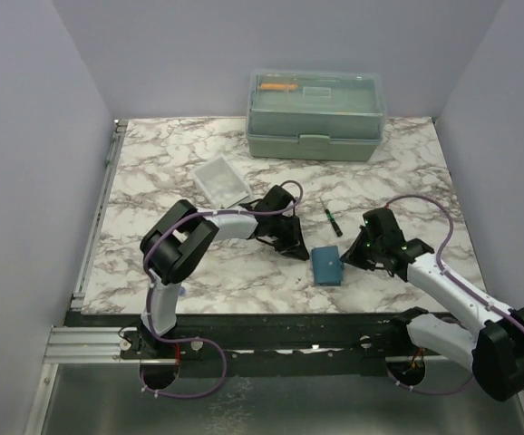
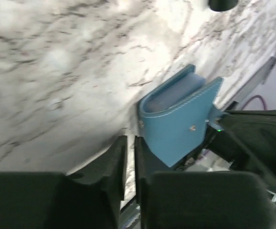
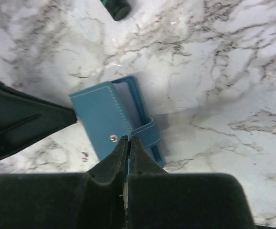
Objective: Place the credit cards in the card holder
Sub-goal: Open the card holder at the center of the board.
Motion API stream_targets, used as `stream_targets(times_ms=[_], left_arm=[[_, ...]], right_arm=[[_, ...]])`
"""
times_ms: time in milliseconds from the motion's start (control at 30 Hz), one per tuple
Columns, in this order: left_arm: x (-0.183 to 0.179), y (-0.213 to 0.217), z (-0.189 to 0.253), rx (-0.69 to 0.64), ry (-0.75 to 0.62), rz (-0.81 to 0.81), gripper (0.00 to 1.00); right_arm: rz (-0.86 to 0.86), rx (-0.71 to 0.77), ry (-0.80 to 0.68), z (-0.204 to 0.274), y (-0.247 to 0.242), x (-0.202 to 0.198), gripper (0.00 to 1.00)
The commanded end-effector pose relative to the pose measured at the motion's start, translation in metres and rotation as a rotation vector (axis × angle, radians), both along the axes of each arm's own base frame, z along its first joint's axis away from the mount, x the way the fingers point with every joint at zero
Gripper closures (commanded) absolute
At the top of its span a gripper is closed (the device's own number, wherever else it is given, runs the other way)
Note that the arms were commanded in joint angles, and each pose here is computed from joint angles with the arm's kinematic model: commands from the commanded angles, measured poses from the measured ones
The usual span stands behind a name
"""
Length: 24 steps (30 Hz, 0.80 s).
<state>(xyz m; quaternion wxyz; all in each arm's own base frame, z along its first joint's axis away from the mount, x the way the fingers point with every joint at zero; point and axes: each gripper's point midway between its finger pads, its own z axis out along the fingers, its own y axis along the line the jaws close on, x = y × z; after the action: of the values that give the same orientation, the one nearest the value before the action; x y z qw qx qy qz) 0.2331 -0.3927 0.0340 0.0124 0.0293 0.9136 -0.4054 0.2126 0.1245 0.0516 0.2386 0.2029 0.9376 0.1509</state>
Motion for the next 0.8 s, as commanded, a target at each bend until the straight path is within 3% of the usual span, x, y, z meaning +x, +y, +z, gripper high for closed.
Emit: stream_targets(times_ms=[0, 133, 233, 367, 633, 767], left_arm=[[0.007, 0.02, 0.012, 0.07, -0.114, -0.016, 0.74], [0.003, 0.022, 0.038, 0.027, -0.168, -0.036, 0.53], [-0.006, 0.024, 0.048, 0.001, -0.189, -0.063, 0.37], [-0.009, 0.032, 0.048, 0.013, -0.194, -0.041, 0.28], [-0.013, 0.036, 0.061, -0.005, -0.204, 0.006, 0.14], [-0.017, 0.04, 0.041, 0.043, -0.179, 0.01, 0.03]], right_arm=[[0.055, 0.224, -0.045, 0.021, 0.022, 0.009, 1.0], [0.175, 0.445, -0.102, 0.054, 0.059, 0.01, 1.0], [0.213, 0.519, -0.119, 0.07, 0.07, 0.009, 0.99], [0.262, 0.581, -0.135, 0.088, 0.079, 0.007, 0.99], [0.23, 0.516, -0.099, 0.078, 0.071, 0.006, 1.0], [0.256, 0.502, -0.116, 0.079, 0.07, 0.005, 0.99]])
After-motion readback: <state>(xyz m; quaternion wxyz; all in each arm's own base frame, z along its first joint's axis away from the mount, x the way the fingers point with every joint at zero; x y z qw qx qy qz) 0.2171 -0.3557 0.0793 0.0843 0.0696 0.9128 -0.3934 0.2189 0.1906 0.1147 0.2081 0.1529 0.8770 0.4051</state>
